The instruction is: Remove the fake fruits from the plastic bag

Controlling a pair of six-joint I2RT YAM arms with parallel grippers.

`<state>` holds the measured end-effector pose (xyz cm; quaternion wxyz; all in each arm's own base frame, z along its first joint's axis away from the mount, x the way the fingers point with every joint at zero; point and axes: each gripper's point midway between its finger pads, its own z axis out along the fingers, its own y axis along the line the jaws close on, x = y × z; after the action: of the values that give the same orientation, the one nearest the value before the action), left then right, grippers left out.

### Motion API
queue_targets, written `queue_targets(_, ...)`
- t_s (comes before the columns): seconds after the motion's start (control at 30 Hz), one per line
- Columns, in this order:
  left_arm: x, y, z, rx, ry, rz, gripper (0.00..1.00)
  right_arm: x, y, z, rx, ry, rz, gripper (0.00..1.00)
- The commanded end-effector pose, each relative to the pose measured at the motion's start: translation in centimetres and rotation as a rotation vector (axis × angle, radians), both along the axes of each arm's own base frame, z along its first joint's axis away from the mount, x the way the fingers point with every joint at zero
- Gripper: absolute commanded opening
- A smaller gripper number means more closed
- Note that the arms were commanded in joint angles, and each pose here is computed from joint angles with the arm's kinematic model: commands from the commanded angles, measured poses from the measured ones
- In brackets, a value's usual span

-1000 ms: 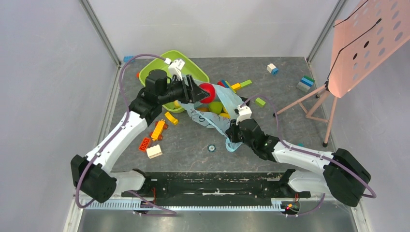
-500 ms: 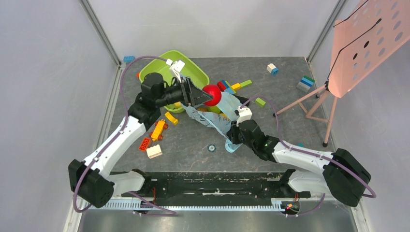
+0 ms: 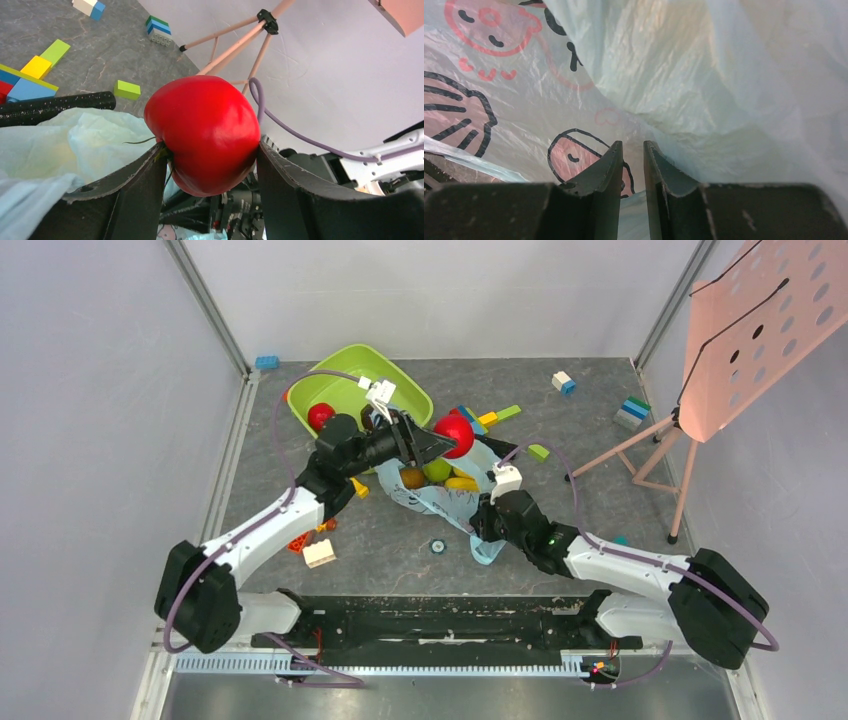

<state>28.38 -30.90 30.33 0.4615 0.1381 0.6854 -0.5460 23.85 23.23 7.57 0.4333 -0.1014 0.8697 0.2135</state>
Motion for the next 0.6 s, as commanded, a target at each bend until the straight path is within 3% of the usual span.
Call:
queue_targets(0.0,1.4,-1.2,3.1,-0.143,-0.056,0.012,0.64,-0.2,0.3,0.5,0.041,0.0,0.008,0.25)
queue_targets(0.57,-0.4,-2.4,13.4,-0.418,0.051,-0.142,0.64,-0.4,0.2,0.4,0.041,0.001,0.009,0.26)
